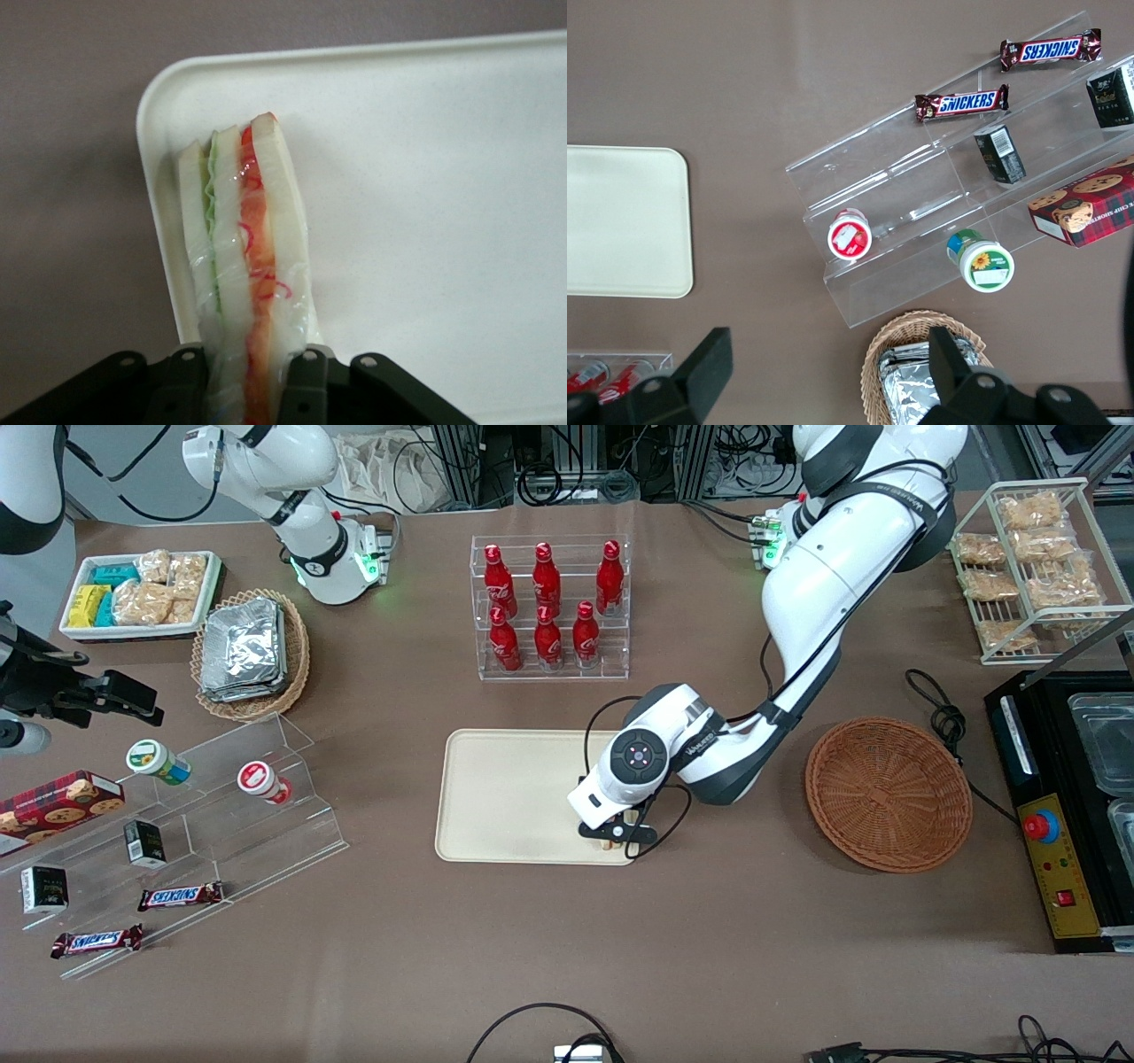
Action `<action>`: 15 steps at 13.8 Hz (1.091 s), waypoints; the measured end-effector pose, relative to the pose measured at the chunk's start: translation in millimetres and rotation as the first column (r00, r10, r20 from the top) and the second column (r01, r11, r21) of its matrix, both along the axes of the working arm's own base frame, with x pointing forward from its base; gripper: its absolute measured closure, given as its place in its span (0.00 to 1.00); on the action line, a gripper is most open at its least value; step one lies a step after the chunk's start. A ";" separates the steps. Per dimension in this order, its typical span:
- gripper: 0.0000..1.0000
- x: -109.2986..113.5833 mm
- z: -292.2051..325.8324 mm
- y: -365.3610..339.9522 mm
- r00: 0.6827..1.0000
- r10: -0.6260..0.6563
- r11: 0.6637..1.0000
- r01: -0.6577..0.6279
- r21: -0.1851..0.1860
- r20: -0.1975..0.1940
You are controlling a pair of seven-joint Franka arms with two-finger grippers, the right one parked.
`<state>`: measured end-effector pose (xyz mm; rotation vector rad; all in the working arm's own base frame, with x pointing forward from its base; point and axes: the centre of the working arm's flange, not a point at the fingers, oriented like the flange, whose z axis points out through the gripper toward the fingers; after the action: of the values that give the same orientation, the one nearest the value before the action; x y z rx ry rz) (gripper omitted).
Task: Place sandwich from basket to tray
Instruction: 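Lower the sandwich onto the tray and open the left gripper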
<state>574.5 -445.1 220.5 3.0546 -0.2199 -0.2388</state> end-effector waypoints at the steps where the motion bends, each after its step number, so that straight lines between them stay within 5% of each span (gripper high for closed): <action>1: 0.78 0.0 -0.4 0.0 1.000 -0.012 1.000 0.012 -0.002 0.000; 4: 0.78 -0.7 1.2 -2.5 1.000 -0.025 1.000 0.025 -0.006 0.004; 12: 0.02 0.7 14.0 1.6 1.000 -0.019 1.000 0.019 0.007 0.003; 15: 0.00 6.6 48.7 41.5 0.999 0.032 0.999 -0.033 -0.016 -0.034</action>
<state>581.0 -403.6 269.1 3.0328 -0.1695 -0.2846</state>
